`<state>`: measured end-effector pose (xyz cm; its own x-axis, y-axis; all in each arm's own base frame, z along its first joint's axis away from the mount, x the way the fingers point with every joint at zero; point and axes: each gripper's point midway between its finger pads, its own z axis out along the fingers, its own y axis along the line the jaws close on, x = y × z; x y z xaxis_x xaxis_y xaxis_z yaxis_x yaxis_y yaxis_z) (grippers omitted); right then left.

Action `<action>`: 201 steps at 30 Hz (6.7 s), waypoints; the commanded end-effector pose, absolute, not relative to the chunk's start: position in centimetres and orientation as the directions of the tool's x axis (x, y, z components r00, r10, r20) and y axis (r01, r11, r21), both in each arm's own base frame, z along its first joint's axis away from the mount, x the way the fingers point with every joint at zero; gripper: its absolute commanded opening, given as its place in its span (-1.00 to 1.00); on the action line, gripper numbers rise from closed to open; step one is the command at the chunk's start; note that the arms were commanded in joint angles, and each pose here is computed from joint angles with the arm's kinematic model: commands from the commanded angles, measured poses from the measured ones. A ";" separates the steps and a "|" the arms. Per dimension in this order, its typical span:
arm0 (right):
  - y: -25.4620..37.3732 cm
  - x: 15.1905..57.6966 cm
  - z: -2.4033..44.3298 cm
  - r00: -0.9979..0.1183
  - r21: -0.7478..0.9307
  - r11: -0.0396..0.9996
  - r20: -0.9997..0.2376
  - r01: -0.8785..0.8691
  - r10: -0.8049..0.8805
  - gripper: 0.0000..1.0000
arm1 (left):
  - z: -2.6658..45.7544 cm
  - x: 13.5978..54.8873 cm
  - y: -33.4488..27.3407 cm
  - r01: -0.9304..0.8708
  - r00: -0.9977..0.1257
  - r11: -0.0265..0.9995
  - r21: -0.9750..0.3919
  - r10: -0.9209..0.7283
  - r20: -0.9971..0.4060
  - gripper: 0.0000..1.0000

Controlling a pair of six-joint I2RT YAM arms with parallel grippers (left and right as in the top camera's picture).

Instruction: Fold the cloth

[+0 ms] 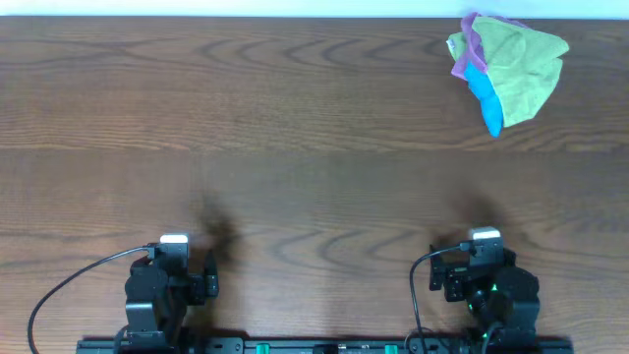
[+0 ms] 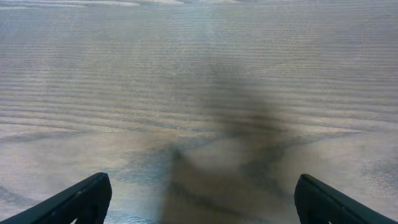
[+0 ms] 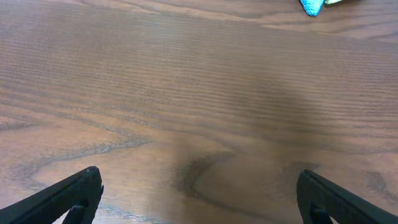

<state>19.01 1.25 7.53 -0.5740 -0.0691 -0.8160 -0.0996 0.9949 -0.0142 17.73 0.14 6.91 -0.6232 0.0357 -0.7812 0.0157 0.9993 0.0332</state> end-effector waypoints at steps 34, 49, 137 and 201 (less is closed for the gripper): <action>1.0 19.0 7.2 -0.572 -0.025 0.995 -0.817 -0.096 -0.076 0.98 | 5.5 17.2 0.1 0.021 -0.659 0.999 0.031 0.037 -0.751 0.90; 0.9 19.4 8.1 -0.575 0.016 0.998 -0.818 -0.060 -0.022 0.99 | 5.5 17.2 0.1 0.021 -0.659 0.999 0.030 0.037 -0.751 0.90; -13.6 58.1 15.4 -0.603 0.142 0.969 -0.761 0.204 0.239 -0.97 | 5.5 17.2 0.1 0.021 -0.659 0.999 0.030 0.037 -0.751 0.90; 9.1 41.0 24.7 -0.832 -0.055 0.986 -0.530 -0.160 -0.165 0.62 | 5.5 17.2 0.1 0.021 -0.659 0.999 0.030 0.037 -0.751 0.91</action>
<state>40.85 11.40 24.40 -0.8149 -0.2260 -0.5338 -0.2206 0.9725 -0.0750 17.75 0.14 6.83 -0.6229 0.0361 -0.7815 0.0159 0.9993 0.0335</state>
